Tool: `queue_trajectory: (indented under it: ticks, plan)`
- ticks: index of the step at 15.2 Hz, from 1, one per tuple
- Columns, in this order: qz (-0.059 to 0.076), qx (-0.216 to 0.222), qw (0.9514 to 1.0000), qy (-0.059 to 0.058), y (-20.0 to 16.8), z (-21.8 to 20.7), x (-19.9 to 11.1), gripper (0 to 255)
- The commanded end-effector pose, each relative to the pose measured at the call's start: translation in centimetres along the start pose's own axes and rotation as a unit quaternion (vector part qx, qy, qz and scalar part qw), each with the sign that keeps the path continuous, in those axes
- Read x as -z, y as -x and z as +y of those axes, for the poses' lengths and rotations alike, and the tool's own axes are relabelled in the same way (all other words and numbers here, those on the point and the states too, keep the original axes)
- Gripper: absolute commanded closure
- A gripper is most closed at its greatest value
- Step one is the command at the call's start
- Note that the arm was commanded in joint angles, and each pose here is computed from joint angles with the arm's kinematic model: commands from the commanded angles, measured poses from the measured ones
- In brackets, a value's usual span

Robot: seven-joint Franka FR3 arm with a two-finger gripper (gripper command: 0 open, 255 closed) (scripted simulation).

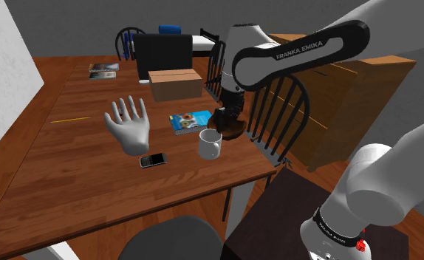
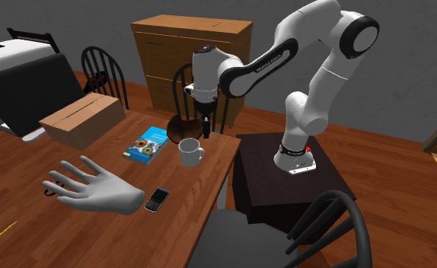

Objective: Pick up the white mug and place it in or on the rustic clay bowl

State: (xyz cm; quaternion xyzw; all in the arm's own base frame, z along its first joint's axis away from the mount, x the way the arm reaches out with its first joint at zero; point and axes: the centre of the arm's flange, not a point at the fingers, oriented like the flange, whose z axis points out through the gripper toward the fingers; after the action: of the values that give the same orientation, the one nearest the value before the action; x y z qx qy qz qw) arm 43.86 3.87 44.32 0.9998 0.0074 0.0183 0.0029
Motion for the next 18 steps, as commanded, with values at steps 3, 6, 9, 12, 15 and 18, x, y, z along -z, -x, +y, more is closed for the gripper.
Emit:
queue_trajectory:
  ticks: [3,6,9,12,15,18]
  plan:
    - [0.006,-0.002,1.0,-0.001,-3.0,-1.6,-3.9,0]
    - [0.011,-0.003,0.9999,-0.002,-5.4,-2.8,-6.6,0]
    - [0.013,-0.003,0.9999,-0.002,-7.0,-3.5,-8.9,0]
    - [0.013,-0.003,0.9999,-0.002,-7.1,-3.5,-10.5,0]
    - [0.013,-0.003,0.9999,-0.002,-7.1,-3.5,-12.0,0]
    - [0.013,-0.003,0.9999,-0.002,-7.1,-3.5,-12.3,0]
